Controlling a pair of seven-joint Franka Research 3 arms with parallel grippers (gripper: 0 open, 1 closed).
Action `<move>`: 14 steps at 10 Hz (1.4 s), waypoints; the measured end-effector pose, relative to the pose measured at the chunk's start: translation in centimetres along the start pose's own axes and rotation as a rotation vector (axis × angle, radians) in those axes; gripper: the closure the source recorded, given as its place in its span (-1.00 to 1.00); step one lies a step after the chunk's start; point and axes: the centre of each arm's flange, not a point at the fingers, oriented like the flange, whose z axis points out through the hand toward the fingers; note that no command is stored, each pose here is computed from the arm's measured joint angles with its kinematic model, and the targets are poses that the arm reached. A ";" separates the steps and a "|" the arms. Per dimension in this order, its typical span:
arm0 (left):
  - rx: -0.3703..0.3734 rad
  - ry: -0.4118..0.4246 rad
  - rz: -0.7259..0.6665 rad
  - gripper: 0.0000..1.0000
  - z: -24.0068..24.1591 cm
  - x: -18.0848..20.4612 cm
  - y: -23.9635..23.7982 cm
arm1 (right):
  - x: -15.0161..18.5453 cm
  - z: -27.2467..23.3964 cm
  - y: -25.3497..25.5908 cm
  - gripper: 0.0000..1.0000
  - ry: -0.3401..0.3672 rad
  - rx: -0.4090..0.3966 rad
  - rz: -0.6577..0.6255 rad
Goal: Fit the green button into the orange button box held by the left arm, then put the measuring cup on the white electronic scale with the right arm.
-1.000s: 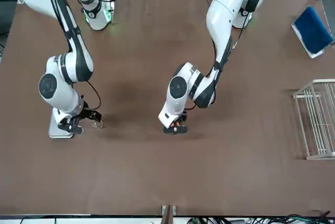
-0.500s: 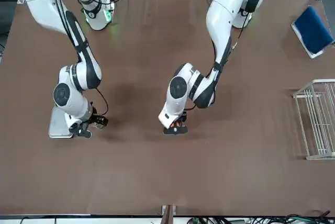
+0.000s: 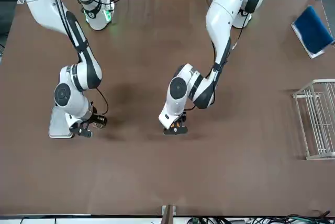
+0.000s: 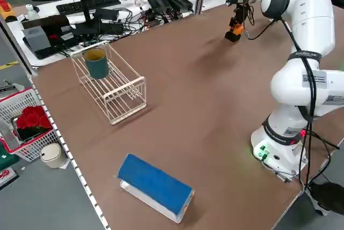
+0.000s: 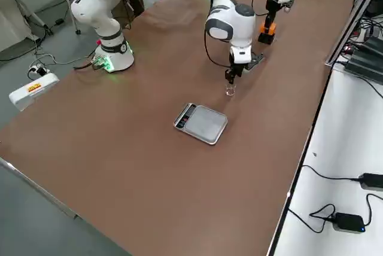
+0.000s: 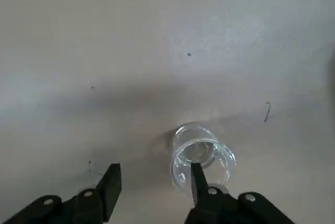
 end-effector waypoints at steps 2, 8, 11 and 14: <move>-0.001 0.001 -0.012 -0.59 0.0 0.0 0.0 | 0.0 0.3 0.3 -0.20 0.003 0.000 0.004; -0.001 0.001 -0.020 -0.59 0.2 0.0 0.0 | 0.0 1.1 0.5 0.22 0.000 -0.002 0.008; -0.006 0.006 -0.022 -0.59 0.3 0.0 0.0 | 0.1 1.1 0.9 0.31 0.001 -0.003 0.013; -0.004 0.005 -0.033 -0.59 0.6 -0.1 0.1 | 0.3 1.1 1.2 0.39 0.007 -0.001 0.018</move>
